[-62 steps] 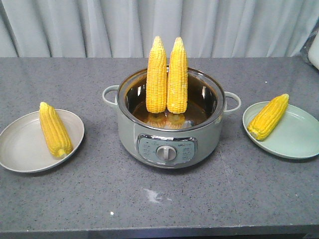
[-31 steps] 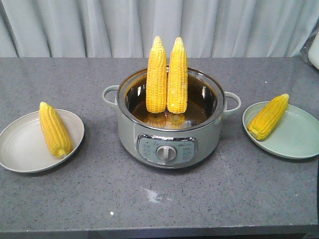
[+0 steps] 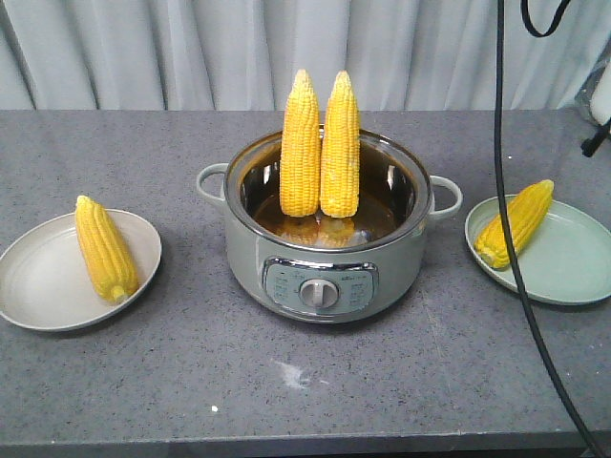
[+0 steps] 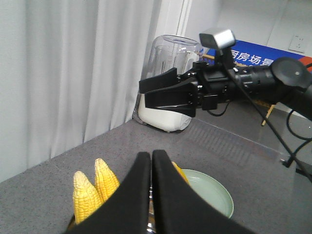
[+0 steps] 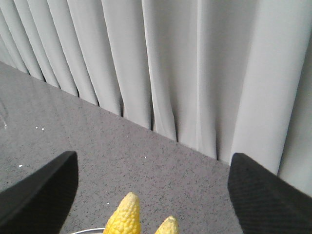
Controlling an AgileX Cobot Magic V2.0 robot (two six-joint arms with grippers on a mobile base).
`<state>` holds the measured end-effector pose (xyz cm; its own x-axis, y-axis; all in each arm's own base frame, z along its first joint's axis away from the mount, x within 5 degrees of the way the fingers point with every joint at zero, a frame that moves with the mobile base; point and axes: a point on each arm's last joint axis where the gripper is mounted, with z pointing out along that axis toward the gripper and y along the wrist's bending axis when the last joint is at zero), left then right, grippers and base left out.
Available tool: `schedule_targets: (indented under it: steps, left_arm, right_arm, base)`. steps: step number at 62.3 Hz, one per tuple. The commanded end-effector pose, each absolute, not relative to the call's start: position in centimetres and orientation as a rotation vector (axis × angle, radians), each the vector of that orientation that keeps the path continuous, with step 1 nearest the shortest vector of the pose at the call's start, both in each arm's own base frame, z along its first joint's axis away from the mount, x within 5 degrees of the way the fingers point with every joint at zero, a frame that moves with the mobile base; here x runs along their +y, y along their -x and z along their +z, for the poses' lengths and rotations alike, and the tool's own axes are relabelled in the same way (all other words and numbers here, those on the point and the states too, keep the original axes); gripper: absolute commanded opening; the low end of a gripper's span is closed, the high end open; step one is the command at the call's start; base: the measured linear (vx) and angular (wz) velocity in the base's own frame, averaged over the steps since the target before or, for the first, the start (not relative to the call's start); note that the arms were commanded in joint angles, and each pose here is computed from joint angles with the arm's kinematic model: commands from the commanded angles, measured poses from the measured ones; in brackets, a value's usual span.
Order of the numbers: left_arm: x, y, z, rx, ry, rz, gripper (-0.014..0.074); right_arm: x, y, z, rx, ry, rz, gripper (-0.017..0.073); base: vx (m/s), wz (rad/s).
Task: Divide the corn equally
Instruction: 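Move the right gripper over the pot toward the nearer standing cob, then grasp the corn cob with the right gripper and lift it out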
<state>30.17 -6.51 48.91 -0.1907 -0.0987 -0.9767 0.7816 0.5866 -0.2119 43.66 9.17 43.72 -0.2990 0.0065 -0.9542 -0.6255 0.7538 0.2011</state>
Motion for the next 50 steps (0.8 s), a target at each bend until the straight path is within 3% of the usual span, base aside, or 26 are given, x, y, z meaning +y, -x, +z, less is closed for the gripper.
schedule_targets:
  steps: [1,9,50]
  left_arm:
    - [-6.7,-28.9,50.7,1.513,-0.592,-0.864,-0.0008]
    - [-6.7,-28.9,50.7,1.513,-0.594,-0.865,-0.0008]
    - [-6.7,-28.9,50.7,1.514,-0.597,-0.868,-0.0008]
  right_arm:
    - [9.0,-43.5,45.6,1.736,0.455,0.717,0.0587]
    - [10.3,-45.2,42.9,1.814,0.525,0.789,0.0587]
    - [11.5,-48.3,35.4,2.024,0.535,0.932,0.0581]
  base:
    - [0.0,0.0]
    - [0.0,0.0]
    - [0.0,0.0]
